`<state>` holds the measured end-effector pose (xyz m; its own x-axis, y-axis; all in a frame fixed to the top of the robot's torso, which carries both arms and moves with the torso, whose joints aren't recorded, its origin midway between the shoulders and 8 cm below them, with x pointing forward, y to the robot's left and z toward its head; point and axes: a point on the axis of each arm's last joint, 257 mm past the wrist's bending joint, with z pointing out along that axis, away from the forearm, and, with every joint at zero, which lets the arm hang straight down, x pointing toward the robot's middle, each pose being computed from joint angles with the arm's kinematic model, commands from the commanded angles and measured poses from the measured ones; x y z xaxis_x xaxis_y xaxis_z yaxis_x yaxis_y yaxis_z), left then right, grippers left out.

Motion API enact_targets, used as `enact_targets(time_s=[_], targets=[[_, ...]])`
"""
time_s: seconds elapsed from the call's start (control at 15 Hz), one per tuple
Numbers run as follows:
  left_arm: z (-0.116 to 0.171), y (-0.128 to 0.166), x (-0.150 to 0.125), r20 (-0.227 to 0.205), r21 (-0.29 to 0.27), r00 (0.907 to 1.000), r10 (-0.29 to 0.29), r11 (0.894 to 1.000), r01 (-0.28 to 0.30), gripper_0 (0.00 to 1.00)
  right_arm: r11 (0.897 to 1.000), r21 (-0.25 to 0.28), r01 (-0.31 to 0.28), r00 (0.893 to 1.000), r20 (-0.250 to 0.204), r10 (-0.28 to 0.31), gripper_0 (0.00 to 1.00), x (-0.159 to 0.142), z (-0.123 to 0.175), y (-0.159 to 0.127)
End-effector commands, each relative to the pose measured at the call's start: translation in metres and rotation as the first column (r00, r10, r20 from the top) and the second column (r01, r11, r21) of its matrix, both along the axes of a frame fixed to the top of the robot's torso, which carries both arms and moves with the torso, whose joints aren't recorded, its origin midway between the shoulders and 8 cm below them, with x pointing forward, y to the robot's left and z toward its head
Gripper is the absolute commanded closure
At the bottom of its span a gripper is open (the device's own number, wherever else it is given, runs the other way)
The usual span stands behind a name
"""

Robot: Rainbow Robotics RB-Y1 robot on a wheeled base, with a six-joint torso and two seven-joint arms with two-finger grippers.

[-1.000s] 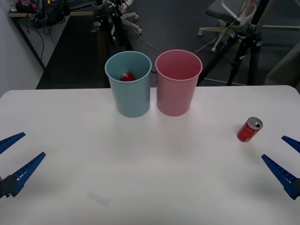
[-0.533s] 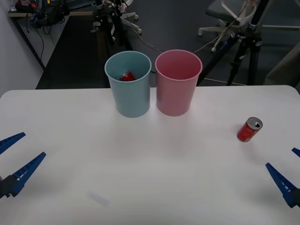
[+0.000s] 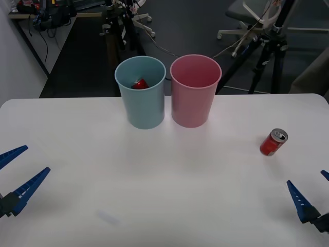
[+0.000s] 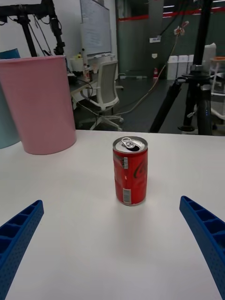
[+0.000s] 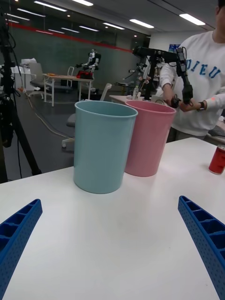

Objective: Grasp the object on the table and drop it into the matching bin: aluminum can to the light blue bin, PET bottle to the pink bin.

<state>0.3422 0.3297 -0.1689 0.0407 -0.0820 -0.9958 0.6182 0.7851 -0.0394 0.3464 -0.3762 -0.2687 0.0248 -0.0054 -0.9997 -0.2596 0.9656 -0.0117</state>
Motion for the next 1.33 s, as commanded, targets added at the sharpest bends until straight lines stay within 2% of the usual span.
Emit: enact_targets(time_s=[0.07,0.33,0.53,0.73,1.0,1.33], targets=[[0.000,0.000,0.000,0.000,0.000,1.0000,0.000,1.000,0.000,0.00,0.997,-0.038,0.072,0.997,-0.002,-0.072,0.00,0.011,-0.009,-0.006],[0.000,0.000,0.000,0.000,0.000,1.0000,0.000,1.000,0.000,0.00,0.990,-0.019,0.142,0.989,-0.029,-0.142,0.00,0.027,-0.022,-0.002],[0.000,0.000,0.000,0.000,0.000,1.0000,0.000,1.000,0.000,0.00,0.986,-0.015,0.168,0.985,-0.035,-0.169,0.00,0.040,-0.026,0.005],[0.000,0.000,0.000,0.000,0.000,1.0000,0.000,1.000,0.000,0.00,0.986,0.018,0.167,0.985,-0.043,-0.166,0.00,0.060,-0.035,0.010],[0.000,0.000,0.000,0.000,0.000,1.0000,0.000,1.000,0.000,0.00,0.985,0.018,0.169,0.984,-0.056,-0.168,0.00,0.090,-0.046,0.007],[0.000,0.000,0.000,0.000,0.000,1.0000,0.000,1.000,0.000,0.00,0.988,0.025,0.152,0.987,-0.063,-0.150,0.00,0.121,-0.050,0.018]])
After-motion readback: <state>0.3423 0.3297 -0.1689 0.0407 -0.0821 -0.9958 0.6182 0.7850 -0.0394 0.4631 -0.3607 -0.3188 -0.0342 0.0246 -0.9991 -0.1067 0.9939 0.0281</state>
